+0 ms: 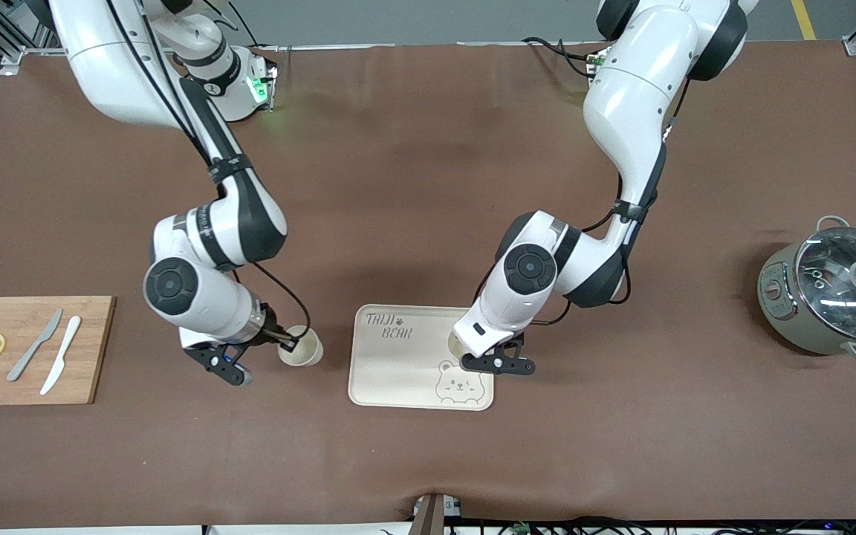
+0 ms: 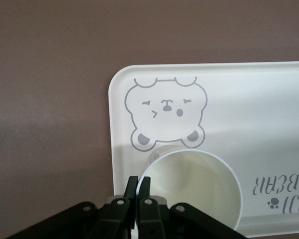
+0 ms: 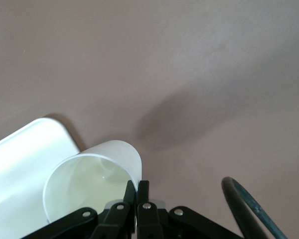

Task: Place white IKEA cup upright on tray with both arms
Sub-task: 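Carry the held cup with the right gripper onto the tray beside the other cup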

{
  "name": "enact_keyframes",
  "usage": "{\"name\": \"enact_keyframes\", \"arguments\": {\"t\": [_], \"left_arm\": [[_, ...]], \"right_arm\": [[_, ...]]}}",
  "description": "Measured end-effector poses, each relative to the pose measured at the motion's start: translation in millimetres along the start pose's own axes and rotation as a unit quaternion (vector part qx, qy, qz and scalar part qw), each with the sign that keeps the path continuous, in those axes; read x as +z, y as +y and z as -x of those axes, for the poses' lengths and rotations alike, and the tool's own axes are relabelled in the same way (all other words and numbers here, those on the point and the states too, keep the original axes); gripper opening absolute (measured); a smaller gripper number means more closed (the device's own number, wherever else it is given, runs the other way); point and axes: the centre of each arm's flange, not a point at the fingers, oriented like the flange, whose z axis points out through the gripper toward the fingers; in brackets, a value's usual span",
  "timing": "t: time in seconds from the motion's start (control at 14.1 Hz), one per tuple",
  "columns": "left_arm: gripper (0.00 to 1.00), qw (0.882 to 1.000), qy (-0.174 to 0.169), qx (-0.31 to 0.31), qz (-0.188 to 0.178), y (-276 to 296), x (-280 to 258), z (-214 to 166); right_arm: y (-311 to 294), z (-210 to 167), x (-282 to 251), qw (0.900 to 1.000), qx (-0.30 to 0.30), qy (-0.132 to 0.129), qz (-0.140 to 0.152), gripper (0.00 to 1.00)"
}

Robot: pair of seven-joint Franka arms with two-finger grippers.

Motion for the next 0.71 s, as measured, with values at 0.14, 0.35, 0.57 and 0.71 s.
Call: {"name": "enact_keyframes", "arguments": {"t": [0.14,0.35,0.57,0.71], "left_arm": [[0.03,1.0,-0.005,-0.004,0.0,0,7,2],[0.03,1.0,-0.012,-0.007,0.0,2,16,6],[0.03,1.0,-0.015,-0.014,0.001,3,19,8],[0.03,1.0,-0.016,-0.016,0.003,4,19,8]], "right_arm": [[-15,17,2,1.0,0.012,-0.001,-0.001,0.03],[-39,36,4,1.0,0.028,0.001,-0.007,0.03],[-52,54,26,0.999,0.046,-0.006,0.002,0.03],[-56,60,40,0.999,0.052,-0.009,0.009,0.03]]}}
